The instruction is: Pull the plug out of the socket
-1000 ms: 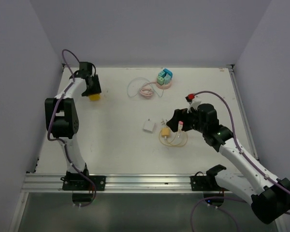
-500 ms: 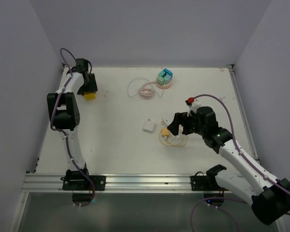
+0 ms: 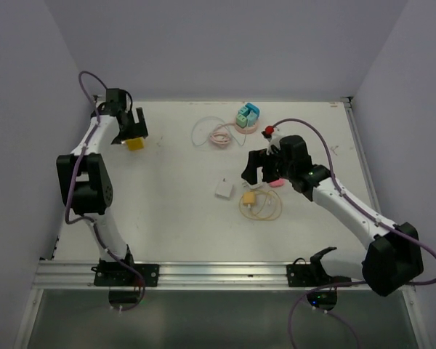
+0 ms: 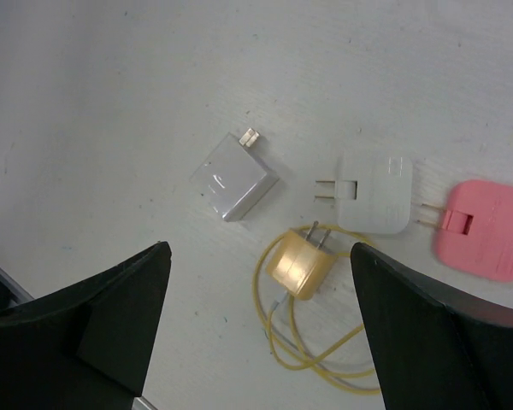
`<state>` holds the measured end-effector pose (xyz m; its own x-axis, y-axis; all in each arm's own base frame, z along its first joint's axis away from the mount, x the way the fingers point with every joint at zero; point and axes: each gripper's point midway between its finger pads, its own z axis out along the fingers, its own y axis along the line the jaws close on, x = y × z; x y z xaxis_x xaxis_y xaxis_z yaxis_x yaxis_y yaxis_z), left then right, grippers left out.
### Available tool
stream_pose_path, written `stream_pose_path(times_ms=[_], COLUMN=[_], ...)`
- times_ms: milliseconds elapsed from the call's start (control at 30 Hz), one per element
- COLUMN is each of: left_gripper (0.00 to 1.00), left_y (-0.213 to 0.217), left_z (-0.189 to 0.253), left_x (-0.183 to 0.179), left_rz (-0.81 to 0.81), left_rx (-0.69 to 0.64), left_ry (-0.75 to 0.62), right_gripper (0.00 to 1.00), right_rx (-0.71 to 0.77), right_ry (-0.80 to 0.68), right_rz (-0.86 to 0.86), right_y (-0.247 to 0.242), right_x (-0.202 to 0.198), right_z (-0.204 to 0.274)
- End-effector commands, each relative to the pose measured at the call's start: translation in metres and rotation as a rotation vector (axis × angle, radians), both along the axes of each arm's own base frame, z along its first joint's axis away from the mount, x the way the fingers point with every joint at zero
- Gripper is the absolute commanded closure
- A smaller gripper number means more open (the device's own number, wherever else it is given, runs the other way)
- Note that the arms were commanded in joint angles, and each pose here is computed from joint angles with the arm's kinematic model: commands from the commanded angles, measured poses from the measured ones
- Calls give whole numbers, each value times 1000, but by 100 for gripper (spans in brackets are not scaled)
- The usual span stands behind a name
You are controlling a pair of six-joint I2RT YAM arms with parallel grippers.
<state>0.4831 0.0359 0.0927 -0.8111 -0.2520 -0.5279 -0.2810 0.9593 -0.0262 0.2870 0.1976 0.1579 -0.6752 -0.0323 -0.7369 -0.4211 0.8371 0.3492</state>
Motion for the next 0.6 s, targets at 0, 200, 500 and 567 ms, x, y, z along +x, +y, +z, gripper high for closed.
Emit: stream_pose_path(times_ms=[0,200,500,567], left_gripper=[4,4,6,6], left_y=[-29,-76,-83,-83], left_z=[75,77,45,48], left_x=[-20,-96,-139,-135], left_rz=[-47,-143,-201,-201], left_rx=[-57,-92,-68,-65], left_ry=[-236,-383,-467,-442], right_gripper=[11,18,33,36], right_rx=[10,-80,-185,-216], right_ry=[-92,-132,-246,-196], right_rz=[61,119,296,325], right_y=[21,47,117,123], right_x=[34,92,176,185], right_z=[21,14,13,-16])
